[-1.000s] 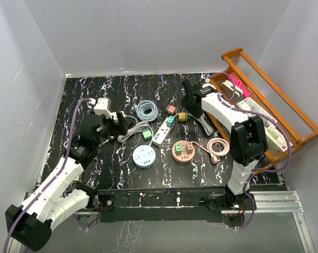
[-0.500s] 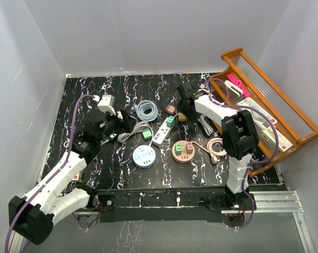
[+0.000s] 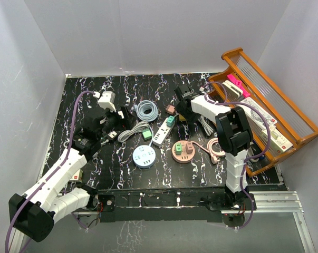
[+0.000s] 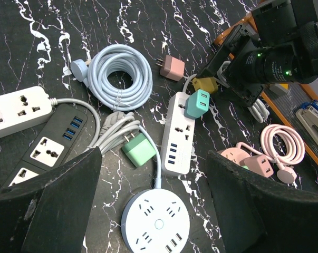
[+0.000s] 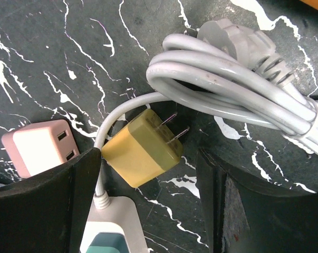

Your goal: Insert the plug

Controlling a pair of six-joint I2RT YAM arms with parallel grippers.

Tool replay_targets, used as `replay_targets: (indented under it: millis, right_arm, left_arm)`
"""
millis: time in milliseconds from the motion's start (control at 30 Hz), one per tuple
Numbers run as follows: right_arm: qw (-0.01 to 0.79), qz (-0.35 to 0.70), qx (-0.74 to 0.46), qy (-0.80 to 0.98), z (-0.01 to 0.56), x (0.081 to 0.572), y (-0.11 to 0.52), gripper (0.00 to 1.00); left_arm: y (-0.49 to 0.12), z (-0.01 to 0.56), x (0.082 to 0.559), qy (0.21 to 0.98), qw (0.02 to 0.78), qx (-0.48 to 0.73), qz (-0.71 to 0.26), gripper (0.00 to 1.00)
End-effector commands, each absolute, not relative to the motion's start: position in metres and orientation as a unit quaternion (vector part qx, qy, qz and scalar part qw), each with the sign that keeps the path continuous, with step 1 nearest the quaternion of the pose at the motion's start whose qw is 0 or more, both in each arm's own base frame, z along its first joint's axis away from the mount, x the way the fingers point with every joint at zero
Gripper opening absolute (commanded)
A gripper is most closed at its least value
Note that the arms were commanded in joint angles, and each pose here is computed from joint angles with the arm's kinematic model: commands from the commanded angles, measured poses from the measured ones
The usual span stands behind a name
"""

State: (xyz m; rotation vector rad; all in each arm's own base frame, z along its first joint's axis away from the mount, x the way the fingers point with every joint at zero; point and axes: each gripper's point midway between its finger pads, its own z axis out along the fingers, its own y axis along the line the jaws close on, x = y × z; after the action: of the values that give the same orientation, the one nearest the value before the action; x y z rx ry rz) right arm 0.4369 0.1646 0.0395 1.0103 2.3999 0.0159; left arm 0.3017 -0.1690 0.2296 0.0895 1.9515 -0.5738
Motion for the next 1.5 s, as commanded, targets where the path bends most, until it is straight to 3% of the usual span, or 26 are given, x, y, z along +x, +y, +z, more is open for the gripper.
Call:
replay_targets:
  millis: [0, 633, 800, 967, 1133, 1267, 1467]
  right_arm:
    - [0.283, 0.001, 0.346, 0.894, 0.044, 0.452, 0.166, 0.7]
    - [0.271, -0.053, 0.313, 0.909, 0.034, 0.447, 0.152, 0.69]
    - [0.274, -0.039, 0.257, 0.926, 0.038, 0.451, 0.155, 0.69]
    - [0.266, -0.025, 0.21, 0.94, 0.039, 0.445, 0.158, 0.61]
    - [0.26, -0.001, 0.184, 0.948, 0.039, 0.433, 0.162, 0.63]
    - [0.267, -0.014, 0.198, 0.943, 0.041, 0.432, 0.155, 0.68]
    - [0.277, -0.03, 0.25, 0.927, 0.046, 0.447, 0.15, 0.68]
  left_arm:
    - [-0.172, 0.249, 0.302, 0.799, 0.545, 0.043, -0.251, 0.79]
    - [-0.174, 0.246, 0.304, 0.803, 0.539, 0.047, -0.252, 0.79]
    - [-0.175, 0.243, 0.305, 0.803, 0.537, 0.045, -0.253, 0.79]
    - [-0.175, 0.241, 0.305, 0.803, 0.537, 0.043, -0.254, 0.79]
    - [-0.175, 0.238, 0.305, 0.805, 0.536, 0.043, -0.252, 0.79]
    - [-0.174, 0.237, 0.305, 0.805, 0.536, 0.044, -0.251, 0.79]
    - [-0.173, 0.237, 0.304, 0.804, 0.538, 0.045, -0.248, 0.79]
